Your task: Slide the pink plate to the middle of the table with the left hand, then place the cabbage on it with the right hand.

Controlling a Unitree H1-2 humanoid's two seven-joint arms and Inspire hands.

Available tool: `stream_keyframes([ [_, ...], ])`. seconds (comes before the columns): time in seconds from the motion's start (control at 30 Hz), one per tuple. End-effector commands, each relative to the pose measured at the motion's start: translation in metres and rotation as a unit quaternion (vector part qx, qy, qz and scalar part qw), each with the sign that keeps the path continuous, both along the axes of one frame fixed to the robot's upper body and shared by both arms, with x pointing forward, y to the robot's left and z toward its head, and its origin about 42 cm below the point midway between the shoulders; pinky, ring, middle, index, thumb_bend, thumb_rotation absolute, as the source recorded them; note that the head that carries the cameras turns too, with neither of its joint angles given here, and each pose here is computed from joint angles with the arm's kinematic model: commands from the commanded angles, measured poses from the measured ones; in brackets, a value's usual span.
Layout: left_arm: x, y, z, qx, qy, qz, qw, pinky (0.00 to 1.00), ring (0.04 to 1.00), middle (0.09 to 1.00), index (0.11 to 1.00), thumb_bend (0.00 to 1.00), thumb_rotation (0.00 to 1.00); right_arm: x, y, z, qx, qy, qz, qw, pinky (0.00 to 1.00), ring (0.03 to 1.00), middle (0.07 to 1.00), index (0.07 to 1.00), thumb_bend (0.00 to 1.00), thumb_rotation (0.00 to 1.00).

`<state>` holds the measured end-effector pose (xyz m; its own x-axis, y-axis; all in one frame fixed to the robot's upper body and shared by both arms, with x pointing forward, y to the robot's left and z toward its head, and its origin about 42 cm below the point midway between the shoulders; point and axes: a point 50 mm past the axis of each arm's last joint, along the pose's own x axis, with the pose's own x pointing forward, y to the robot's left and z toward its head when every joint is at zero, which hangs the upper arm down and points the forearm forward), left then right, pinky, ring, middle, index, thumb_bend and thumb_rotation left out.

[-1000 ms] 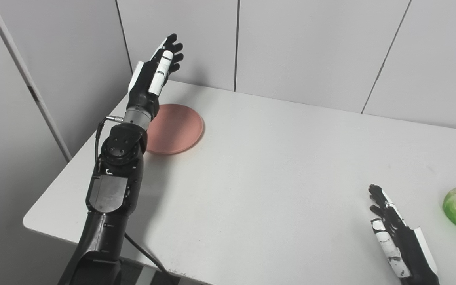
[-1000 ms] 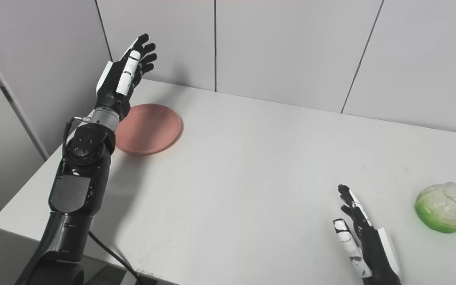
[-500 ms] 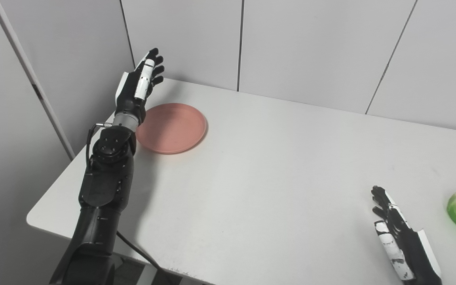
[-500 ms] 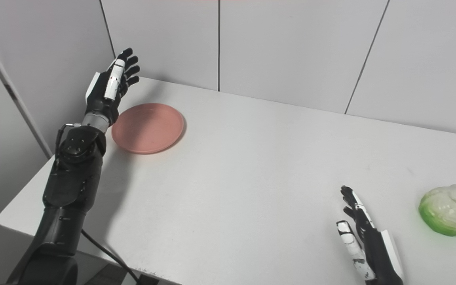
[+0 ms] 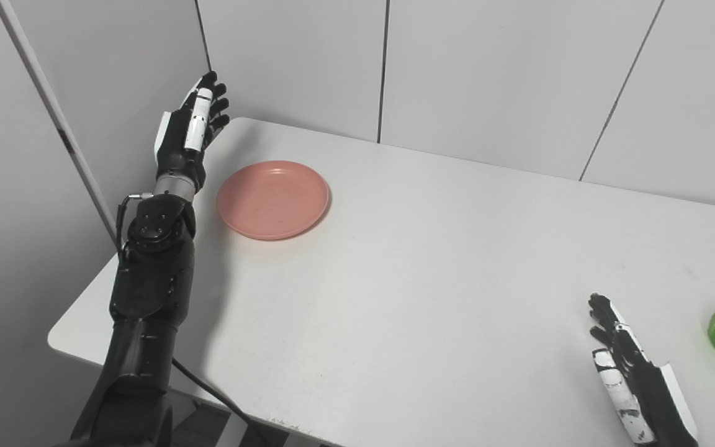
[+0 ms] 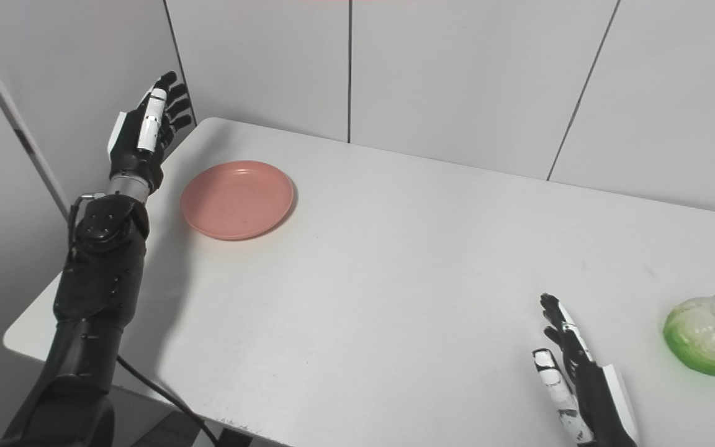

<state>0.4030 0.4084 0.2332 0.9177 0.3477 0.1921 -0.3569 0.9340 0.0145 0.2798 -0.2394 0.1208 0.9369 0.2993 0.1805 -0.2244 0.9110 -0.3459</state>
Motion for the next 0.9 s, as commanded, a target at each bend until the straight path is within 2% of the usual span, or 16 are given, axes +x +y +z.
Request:
stream_keyframes([
  [0.0, 0.005, 0.009, 0.027, 0.015, -0.042, 0.010, 0.999, 0.90, 0.910, 0.908, 0.889, 0.38, 1.00, -0.003, -0.006, -0.011, -0.003, 0.026, -0.007, 1.000, 0.92, 0.945, 0.944, 0.930, 0.32, 1.00],
  [0.23, 0.006, 0.014, 0.018, 0.005, -0.025, 0.014, 1.000, 0.89, 0.915, 0.920, 0.909, 0.38, 1.00, -0.003, -0.006, -0.012, -0.007, 0.026, -0.009, 1.000, 0.91, 0.943, 0.940, 0.927, 0.33, 1.00],
  [0.47, 0.013, 0.021, -0.001, 0.009, -0.014, 0.013, 1.000, 0.89, 0.903, 0.918, 0.897, 0.42, 0.94, -0.004, -0.006, -0.011, -0.005, 0.025, -0.008, 1.000, 0.91, 0.945, 0.942, 0.928, 0.33, 1.00],
  [0.67, 0.016, 0.024, -0.011, 0.001, -0.010, 0.005, 1.000, 0.91, 0.922, 0.923, 0.909, 0.40, 0.97, -0.004, -0.006, -0.011, -0.007, 0.020, -0.006, 1.000, 0.91, 0.944, 0.944, 0.929, 0.33, 1.00],
  [0.87, 0.019, 0.030, -0.019, -0.005, 0.001, 0.018, 1.000, 0.90, 0.918, 0.916, 0.902, 0.40, 1.00, -0.003, -0.006, -0.010, -0.012, 0.017, -0.007, 1.000, 0.90, 0.940, 0.939, 0.925, 0.32, 1.00],
])
